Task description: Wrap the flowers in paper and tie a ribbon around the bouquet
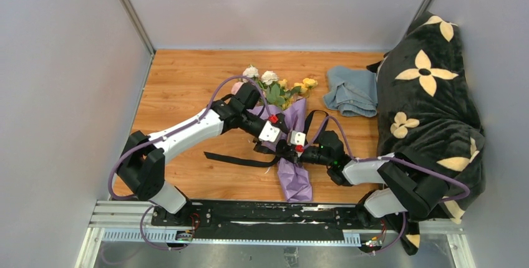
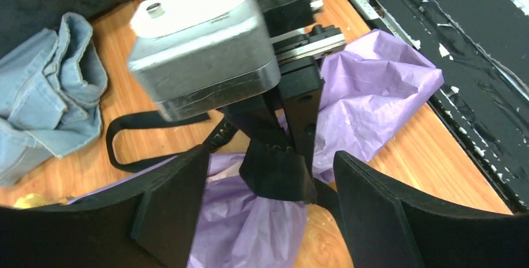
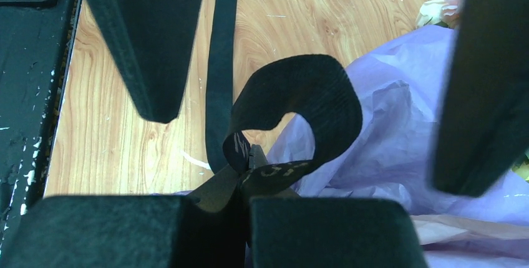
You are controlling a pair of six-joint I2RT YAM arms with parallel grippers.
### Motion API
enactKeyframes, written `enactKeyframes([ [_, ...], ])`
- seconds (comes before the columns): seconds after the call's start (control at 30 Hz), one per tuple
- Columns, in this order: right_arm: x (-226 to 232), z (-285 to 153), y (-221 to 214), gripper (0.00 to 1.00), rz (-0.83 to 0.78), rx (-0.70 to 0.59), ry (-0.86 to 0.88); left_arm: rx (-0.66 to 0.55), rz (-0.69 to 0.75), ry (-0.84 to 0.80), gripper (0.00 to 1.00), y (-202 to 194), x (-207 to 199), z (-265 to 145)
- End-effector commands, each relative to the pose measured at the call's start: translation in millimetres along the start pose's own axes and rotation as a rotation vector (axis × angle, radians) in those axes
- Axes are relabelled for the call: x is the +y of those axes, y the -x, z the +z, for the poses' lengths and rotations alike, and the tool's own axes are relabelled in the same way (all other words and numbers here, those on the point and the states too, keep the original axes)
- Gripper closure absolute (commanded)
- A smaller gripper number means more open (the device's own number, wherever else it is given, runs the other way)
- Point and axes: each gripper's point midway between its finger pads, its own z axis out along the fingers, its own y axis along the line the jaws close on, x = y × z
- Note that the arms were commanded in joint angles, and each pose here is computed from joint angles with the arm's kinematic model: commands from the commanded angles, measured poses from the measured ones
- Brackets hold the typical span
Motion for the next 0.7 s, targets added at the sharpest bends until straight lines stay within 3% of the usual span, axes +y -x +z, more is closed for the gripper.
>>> enactKeyframes([
  [0.0, -6.0, -0.8, 7.8, 1.0, -0.047, -0.014, -0.012, -0.011, 0.051, -0.092, 0.24, 2.2, -21.0, 9.5],
  [0.07, -5.8, -1.1, 8.9, 1.0, -0.047, -0.018, -0.012, 0.019, 0.073, -0.104, 0.4, -4.0, -26.1, 8.3],
  [0.27, -6.8, -1.2, 9.7, 1.0, -0.044, -0.024, -0.019, 0.032, 0.115, -0.098, 0.72, -0.5, -21.0, 6.8],
  [0.33, -7.8, -2.0, 9.7, 1.0, -0.04, -0.023, -0.028, 0.034, 0.12, -0.099, 0.95, 0.0, -23.3, 6.6],
  [0.37, -9.1, -2.7, 9.8, 1.0, -0.035, -0.021, -0.037, 0.04, 0.121, -0.094, 1.0, -0.2, -23.5, 5.6],
  [0.43, -14.7, -4.9, 11.4, 0.95, -0.01, -0.014, -0.074, 0.059, 0.103, -0.057, 1.0, -0.3, -18.3, 3.2],
  [0.5, -19.7, -10.0, 16.5, 0.72, 0.048, -0.004, -0.117, 0.076, 0.051, 0.041, 1.0, 1.0, -2.3, 0.5],
  [0.57, -20.1, -19.3, 27.2, 0.57, 0.12, 0.009, -0.149, 0.095, 0.027, 0.141, 1.0, -0.3, 13.2, -3.3],
  [0.67, -16.2, -43.0, 34.4, 0.48, 0.217, 0.084, -0.21, 0.121, 0.005, 0.246, 1.0, -7.9, 27.5, -9.1],
])
